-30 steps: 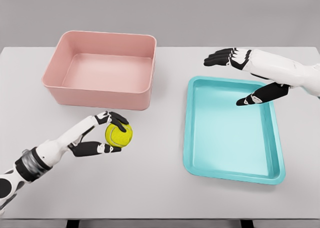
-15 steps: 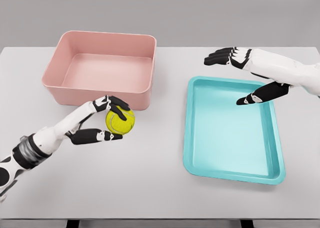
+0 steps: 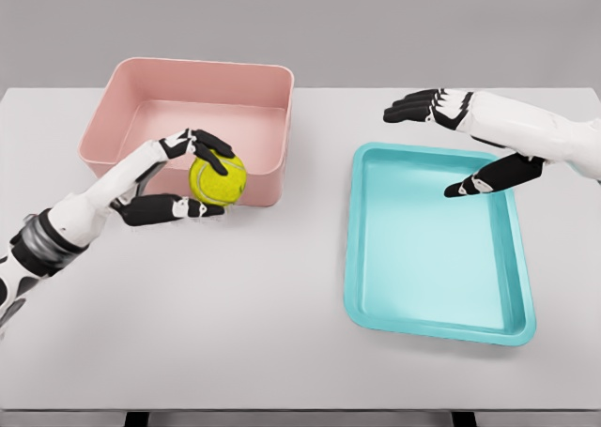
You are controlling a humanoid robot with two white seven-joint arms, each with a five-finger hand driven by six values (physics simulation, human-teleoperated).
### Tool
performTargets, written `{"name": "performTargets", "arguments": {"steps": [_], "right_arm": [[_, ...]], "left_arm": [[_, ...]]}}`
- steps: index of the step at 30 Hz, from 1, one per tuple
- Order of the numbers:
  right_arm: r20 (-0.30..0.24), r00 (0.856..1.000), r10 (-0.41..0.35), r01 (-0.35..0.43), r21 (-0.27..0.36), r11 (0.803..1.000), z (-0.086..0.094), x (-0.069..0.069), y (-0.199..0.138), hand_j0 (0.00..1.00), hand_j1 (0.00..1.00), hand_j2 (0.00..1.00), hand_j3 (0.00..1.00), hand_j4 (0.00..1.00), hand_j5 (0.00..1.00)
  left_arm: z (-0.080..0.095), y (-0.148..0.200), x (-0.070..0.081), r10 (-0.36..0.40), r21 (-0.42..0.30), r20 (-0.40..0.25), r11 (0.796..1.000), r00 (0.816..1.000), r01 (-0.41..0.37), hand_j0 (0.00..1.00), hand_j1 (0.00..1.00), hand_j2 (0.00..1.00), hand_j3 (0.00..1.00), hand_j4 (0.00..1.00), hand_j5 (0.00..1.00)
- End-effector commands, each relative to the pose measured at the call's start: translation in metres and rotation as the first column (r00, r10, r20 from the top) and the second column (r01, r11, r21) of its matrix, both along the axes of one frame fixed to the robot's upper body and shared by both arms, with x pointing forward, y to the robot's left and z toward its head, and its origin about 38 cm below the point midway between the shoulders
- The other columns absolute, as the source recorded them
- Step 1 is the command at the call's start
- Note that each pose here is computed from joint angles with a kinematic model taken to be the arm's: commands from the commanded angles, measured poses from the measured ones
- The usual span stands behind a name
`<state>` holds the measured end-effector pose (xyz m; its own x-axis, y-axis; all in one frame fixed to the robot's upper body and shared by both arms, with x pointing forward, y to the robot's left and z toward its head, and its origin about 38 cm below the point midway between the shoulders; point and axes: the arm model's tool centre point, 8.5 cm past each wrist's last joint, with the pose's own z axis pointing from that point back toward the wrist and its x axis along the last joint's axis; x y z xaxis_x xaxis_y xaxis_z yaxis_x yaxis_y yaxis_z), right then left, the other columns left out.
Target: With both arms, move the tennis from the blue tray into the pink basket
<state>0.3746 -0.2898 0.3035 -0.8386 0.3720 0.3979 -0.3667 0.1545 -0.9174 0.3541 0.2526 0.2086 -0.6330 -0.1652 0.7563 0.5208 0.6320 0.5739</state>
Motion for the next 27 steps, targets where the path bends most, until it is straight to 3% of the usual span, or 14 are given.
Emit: {"name": "performTargets", "arguments": {"steps": [1, 14, 22, 27], "right_arm": [[-0.004, 1.000, 0.000, 0.000, 0.007, 1.000, 0.000, 0.000, 0.000, 1.00, 1.00, 1.00, 1.00, 1.00, 1.00], [-0.002, 1.000, -0.004, 0.004, 0.000, 1.000, 0.002, 0.000, -0.002, 1.00, 1.00, 1.00, 1.00, 1.00, 1.00], [-0.001, 1.000, -0.003, 0.003, 0.001, 1.000, 0.002, 0.000, -0.001, 1.00, 1.00, 1.00, 1.00, 1.00, 1.00], [0.000, 1.000, -0.004, 0.004, 0.001, 1.000, 0.003, 0.000, -0.001, 1.00, 1.00, 1.00, 1.00, 1.00, 1.00]], "left_arm": [[0.000, 0.004, 0.004, 0.020, -0.015, -0.038, 1.000, 0.999, -0.021, 0.47, 0.47, 0.47, 0.47, 0.47, 0.47], [0.034, 0.007, 0.038, 0.101, 0.014, -0.040, 0.995, 0.994, -0.101, 0.47, 0.47, 0.47, 0.47, 0.47, 0.47], [0.042, 0.007, 0.052, 0.136, 0.023, -0.045, 0.991, 0.990, -0.135, 0.47, 0.47, 0.47, 0.47, 0.47, 0.47], [0.035, 0.011, 0.071, 0.182, 0.012, -0.069, 0.983, 0.981, -0.181, 0.47, 0.47, 0.47, 0.47, 0.47, 0.47]]}}
